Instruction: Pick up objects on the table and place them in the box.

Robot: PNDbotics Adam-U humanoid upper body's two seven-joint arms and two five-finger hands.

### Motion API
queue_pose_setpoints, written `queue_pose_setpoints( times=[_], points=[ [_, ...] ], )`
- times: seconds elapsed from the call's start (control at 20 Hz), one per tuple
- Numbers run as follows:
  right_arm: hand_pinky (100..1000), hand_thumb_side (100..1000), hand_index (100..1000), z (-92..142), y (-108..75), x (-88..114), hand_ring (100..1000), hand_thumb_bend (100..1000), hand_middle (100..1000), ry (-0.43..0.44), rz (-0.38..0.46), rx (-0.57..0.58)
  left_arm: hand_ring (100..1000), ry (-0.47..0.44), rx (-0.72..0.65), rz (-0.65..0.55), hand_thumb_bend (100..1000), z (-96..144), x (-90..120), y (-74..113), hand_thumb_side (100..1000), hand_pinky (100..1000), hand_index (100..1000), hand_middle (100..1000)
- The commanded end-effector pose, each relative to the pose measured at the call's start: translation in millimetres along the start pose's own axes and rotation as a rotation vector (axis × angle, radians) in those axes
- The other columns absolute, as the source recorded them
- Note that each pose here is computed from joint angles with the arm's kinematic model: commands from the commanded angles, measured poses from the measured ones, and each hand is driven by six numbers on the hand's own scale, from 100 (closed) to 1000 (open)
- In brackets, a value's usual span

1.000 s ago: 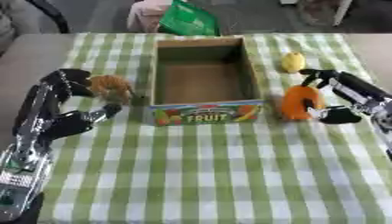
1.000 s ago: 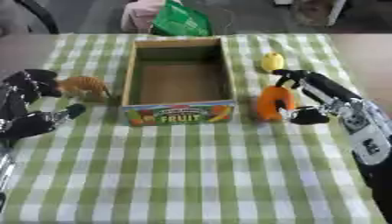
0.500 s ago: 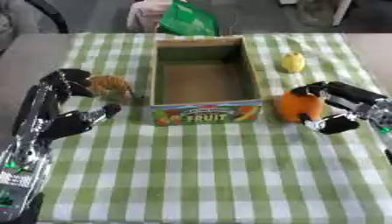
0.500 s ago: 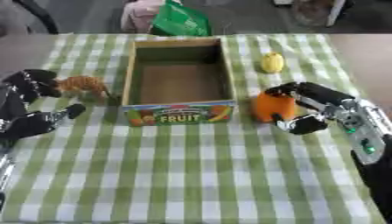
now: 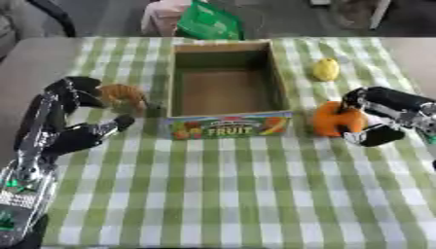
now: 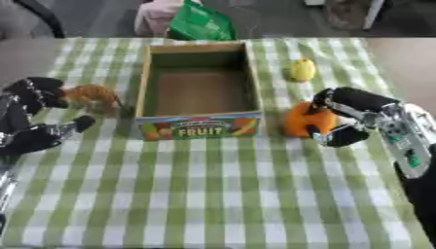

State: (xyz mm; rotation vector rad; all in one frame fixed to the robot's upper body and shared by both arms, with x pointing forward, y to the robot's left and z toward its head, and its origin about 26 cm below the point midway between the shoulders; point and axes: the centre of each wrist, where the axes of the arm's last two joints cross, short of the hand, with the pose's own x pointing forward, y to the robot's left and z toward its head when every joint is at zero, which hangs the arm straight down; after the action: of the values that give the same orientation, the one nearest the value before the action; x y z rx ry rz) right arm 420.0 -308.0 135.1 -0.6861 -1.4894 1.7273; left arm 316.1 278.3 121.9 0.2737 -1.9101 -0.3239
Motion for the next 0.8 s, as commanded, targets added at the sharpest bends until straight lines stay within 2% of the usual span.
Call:
queue_pose_setpoints(
  times=[0.05, 0.3, 0.6, 0.8],
  points=[
    [589, 277, 468, 7, -16.2, -3, 669, 100, 449, 0.033, 0.033, -0.085, 524, -0.021, -0.001, -0.011, 823, -3, 6, 3.4, 140, 677, 673, 526],
    [533, 236, 348, 9, -23.2, -1, 590, 100, 337, 0.050, 0.015, -0.218, 524, -0.019, 0.001, -0.011, 822, -2, 5, 3.6, 140, 677, 673, 526],
    [529, 215, 325, 7, -32.4, 2, 573, 100, 314, 0.034, -0.014, -0.372, 524, -0.020, -0.001, -0.010, 821, -2, 5, 3.5, 140, 678, 673, 526],
    [532, 207, 327, 0, -44.3, 9, 574, 100, 315, -0.007, -0.016, -0.467, 524, -0.020, -0.003, -0.010, 821, -2, 5, 3.3, 140, 677, 673, 526]
  ],
)
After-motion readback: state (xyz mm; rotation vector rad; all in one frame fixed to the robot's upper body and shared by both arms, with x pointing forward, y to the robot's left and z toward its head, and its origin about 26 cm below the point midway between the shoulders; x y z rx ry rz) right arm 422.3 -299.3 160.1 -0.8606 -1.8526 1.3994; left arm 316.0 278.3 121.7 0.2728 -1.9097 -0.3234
